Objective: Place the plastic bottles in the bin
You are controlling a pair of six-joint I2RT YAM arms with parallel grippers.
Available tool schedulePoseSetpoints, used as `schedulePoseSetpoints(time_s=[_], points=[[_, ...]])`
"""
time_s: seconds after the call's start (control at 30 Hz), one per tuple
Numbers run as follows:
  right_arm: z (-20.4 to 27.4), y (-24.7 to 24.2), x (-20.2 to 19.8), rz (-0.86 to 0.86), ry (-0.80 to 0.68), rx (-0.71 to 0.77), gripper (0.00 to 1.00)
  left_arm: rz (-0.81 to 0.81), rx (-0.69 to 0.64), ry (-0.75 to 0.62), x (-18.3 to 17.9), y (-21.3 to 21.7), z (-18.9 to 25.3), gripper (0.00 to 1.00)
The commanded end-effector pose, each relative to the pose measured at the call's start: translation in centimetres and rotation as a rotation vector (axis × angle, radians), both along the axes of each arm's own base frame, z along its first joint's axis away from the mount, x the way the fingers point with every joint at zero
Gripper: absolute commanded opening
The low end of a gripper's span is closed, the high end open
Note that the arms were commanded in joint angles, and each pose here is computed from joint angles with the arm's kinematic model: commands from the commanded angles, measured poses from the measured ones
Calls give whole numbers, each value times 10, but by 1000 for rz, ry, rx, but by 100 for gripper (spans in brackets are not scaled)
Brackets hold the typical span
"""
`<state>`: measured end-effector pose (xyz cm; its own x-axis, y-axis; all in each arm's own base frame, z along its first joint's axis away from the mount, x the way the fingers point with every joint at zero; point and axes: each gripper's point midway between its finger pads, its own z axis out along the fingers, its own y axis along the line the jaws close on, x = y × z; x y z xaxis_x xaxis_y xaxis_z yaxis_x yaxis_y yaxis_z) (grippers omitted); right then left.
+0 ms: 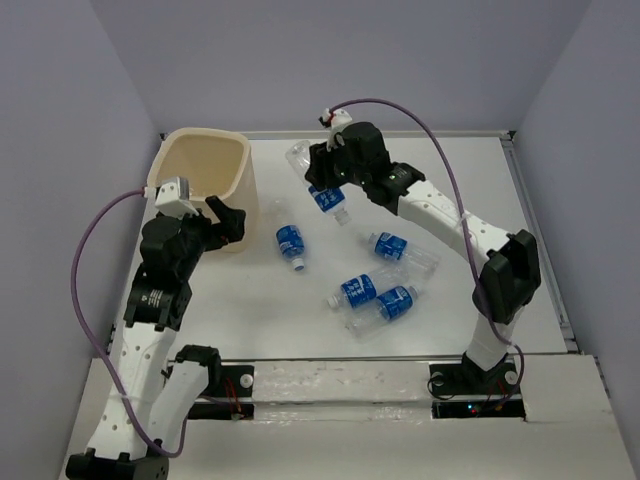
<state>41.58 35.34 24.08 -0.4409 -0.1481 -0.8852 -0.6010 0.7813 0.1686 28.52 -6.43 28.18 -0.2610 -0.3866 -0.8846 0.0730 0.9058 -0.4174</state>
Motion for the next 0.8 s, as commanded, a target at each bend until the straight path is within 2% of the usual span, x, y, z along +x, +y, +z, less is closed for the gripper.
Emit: schedulePoseSetpoints(time_s=[0.0, 0.13, 0.27, 0.37, 0.4, 0.47, 0.5, 0.53, 0.63, 0.77], points=[[116, 34, -15, 47, -192, 234, 34, -128, -45, 60, -40, -19, -13, 99], [196, 64, -36, 127, -310, 429, 34, -125, -109, 186, -60, -23, -47, 99], [255, 87, -43, 195, -431, 631, 34, -166, -179, 277, -75, -34, -71, 99], [267, 112, -44, 264, -445, 740, 34, -206, -223, 325, -81, -43, -90, 99], [281, 115, -46, 291, -492, 801, 34, -200, -245, 338, -81, -45, -93, 99], [267, 138, -39, 329, -463, 851, 34, -217, -277, 381, -86, -50, -110, 99], [295, 135, -44, 345, -525, 916, 35, -217, -307, 388, -86, -53, -113, 99], [298, 138, -41, 350, -532, 945, 35, -216, -324, 426, -90, -55, -129, 99], [302, 158, -40, 375, -586, 1030, 36, -257, -356, 439, -94, -63, -131, 99], [294, 174, -34, 325, -654, 1102, 38, -252, -362, 448, -95, -64, -133, 99]])
